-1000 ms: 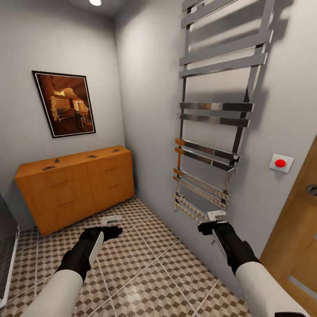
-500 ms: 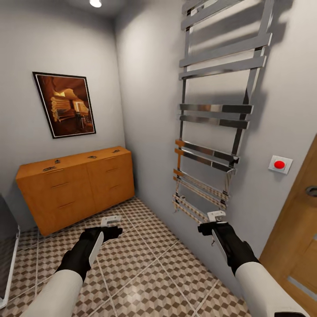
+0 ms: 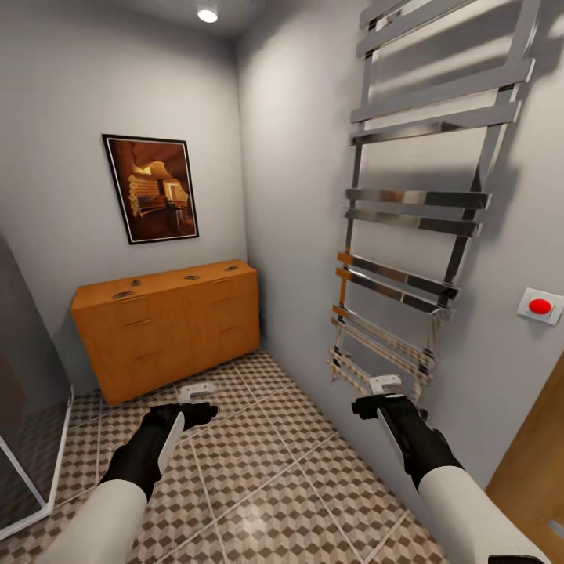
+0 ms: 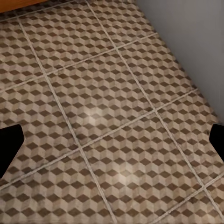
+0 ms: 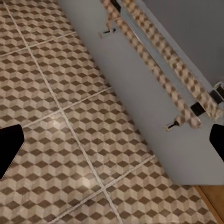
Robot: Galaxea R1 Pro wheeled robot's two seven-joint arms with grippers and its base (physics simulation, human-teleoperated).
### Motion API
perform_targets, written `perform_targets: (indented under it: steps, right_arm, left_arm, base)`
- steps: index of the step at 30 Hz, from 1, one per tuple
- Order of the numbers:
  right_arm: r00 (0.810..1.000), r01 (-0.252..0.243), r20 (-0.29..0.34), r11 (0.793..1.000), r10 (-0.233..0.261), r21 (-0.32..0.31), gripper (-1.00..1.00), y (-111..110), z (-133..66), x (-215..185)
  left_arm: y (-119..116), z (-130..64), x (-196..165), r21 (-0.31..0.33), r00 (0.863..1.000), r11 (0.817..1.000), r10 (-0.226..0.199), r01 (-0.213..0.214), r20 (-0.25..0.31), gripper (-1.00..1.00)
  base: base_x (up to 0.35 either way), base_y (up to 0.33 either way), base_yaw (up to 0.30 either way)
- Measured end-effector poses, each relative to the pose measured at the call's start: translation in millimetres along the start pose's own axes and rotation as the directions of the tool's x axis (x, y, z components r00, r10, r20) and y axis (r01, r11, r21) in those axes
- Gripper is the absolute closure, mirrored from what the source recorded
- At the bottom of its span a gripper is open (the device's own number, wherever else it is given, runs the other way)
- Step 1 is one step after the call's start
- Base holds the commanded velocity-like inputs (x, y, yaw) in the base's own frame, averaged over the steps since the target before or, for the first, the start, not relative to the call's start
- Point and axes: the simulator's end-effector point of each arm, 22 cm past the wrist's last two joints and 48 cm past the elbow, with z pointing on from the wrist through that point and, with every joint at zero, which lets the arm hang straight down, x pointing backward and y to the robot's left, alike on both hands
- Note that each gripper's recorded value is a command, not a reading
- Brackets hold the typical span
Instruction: Take the four mousetraps from the cabinet in the bathroom and place them on the bathroom floor. Make sure all four end up on the same floor surface, and ensure that at least two of them are either under or directly next to the same bathroom sink.
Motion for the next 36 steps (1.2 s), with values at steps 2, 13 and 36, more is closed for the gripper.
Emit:
perform_targets:
  steps: [2,13,36]
  right_arm:
    - [1.000,0.000,0.000,1.000,0.000,-0.001,-1.00,0.0,-1.7,-0.8]
    - [1.000,0.000,-0.001,1.000,0.000,-0.001,-1.00,-0.9,-8.9,-3.7]
    - [1.000,-0.001,0.000,1.000,0.001,-0.001,-1.00,-0.8,-9.6,-3.8]
  left_arm:
    - [-0.3,-1.7,-0.7,0.000,1.000,1.000,0.000,0.000,0.000,-1.00]
    - [-0.2,-9.1,-3.8,-0.001,1.000,1.000,-0.001,0.001,0.000,-1.00]
    - [-1.0,-9.3,-5.1,-0.003,1.000,1.000,0.007,-0.007,0.010,-1.00]
  base:
    - [0.000,0.000,0.296]
    - [0.000,0.000,0.280]
    - [0.194,0.000,0.016]
